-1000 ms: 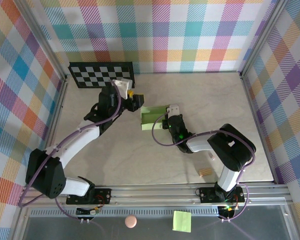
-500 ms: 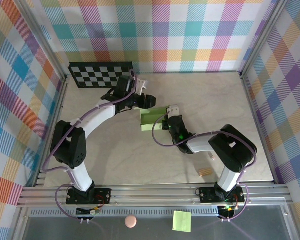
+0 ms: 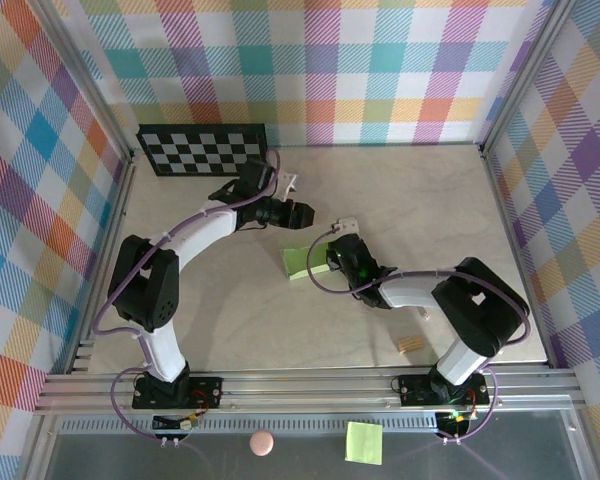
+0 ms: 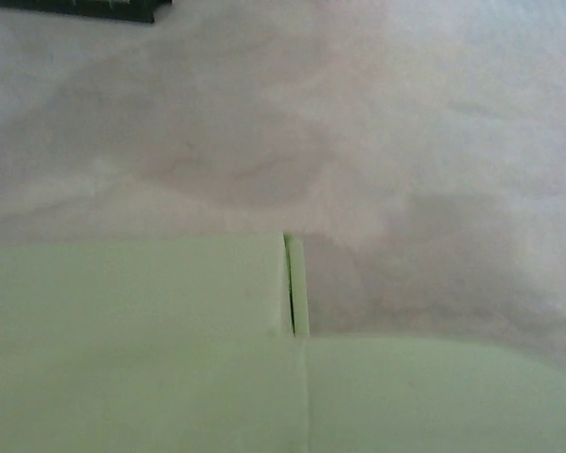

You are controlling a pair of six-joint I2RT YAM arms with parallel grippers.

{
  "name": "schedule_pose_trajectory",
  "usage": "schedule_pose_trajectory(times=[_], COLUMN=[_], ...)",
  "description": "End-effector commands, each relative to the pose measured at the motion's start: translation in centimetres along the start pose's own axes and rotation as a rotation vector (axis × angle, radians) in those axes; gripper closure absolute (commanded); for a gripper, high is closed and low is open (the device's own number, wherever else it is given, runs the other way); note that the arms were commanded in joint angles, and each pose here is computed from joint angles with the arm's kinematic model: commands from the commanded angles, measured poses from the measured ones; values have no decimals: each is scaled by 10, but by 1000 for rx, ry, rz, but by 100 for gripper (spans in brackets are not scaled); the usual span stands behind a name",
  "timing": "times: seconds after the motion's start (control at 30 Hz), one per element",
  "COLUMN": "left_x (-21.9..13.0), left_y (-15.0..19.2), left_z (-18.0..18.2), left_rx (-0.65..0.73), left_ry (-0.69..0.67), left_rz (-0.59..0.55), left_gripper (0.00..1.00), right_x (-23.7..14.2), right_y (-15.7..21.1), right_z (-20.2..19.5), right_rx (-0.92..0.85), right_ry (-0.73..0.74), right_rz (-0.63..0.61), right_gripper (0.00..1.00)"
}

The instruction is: Fold the paper box

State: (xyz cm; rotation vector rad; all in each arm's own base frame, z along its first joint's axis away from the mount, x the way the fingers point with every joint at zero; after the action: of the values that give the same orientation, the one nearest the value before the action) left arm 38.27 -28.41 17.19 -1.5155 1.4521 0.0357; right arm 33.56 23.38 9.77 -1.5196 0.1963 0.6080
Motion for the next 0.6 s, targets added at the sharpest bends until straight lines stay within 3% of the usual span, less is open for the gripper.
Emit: schedule_pose_trajectory(times=[0.0, 0.37, 0.57], left_x=[8, 24, 32], left_y=[18, 52, 69], left_z=[-2, 12, 26], left_rx=[-28, -53, -58], left_ry=[11, -34, -77], left_rz=[30, 71, 102], left_gripper=[48, 50, 51], right_x=[-12, -40, -62], right_y=[18, 42, 30], right_z=[-1, -18, -33], right_rx=[16, 27, 39], right_ry=[-22, -2, 46], right_rz=[91, 193, 172], right_gripper=[80, 70, 67])
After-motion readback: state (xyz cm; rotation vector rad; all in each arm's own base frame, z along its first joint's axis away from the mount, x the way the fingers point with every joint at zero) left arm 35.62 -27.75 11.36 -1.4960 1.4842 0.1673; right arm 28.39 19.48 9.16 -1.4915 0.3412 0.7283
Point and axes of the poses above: each hand's point on the last joint's axis, 136 mm out from that joint toward the fingers, its own x axis out along the fingers, its own z axis along the line the jaws close on, y = z × x, the point moved 2 cm from there along -x, back along the fingers, and after that the axes turned 4 degrees about x, right-handed, at the moved point
